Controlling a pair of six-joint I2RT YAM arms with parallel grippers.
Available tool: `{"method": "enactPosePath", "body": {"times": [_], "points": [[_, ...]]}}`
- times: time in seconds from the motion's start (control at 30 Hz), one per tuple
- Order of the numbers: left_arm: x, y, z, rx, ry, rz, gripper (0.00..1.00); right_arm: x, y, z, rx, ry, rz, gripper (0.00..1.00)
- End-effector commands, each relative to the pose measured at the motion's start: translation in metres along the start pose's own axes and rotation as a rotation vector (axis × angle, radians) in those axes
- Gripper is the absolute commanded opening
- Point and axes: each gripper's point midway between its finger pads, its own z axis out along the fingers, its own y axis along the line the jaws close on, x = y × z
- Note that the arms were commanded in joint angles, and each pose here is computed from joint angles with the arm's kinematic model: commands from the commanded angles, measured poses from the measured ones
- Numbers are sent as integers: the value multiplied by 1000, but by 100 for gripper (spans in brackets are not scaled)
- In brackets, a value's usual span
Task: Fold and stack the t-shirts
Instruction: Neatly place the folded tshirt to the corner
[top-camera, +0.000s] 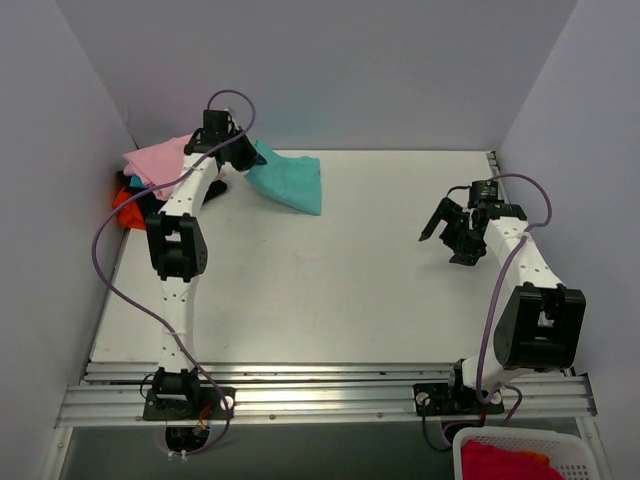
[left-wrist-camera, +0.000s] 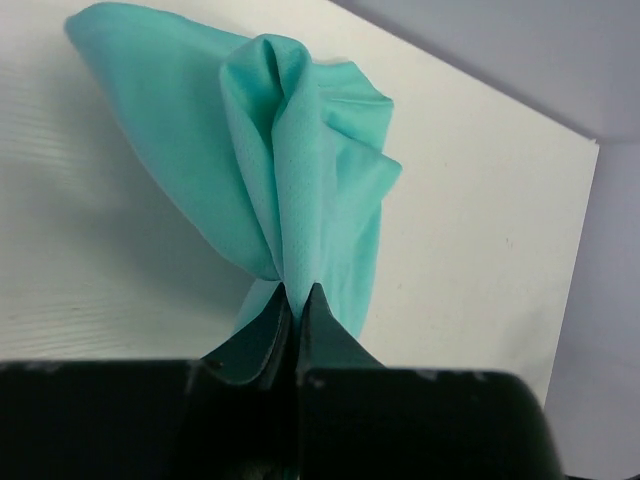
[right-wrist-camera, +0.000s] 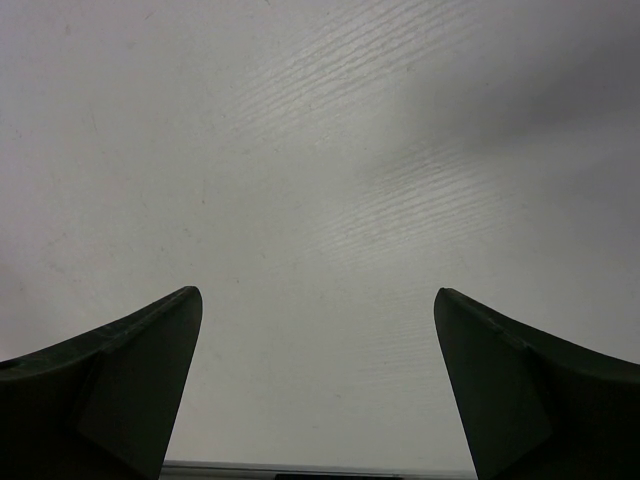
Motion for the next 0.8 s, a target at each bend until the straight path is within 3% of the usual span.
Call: {"method": "enactPosePath", "body": {"times": [0.0,0.2,0.47,0.63,0.77], "points": [[-26,17,-16,-21,-25,-21,2,5,3,-6,-28,3,-6,97],[-68,29,-34,-17,-110,-52,2,10,3,-3,-24,18,-16,96],[-119,9,-77,67,-233,-45,2,15,6,2,-38,31,-15,96],[-163,26,-124,92,-328,-77,2,18,6,7,-40,42,-19,96],[-216,68,-200,66,-473,-128,2,24,3,11,-32,59,-26,96]]}}
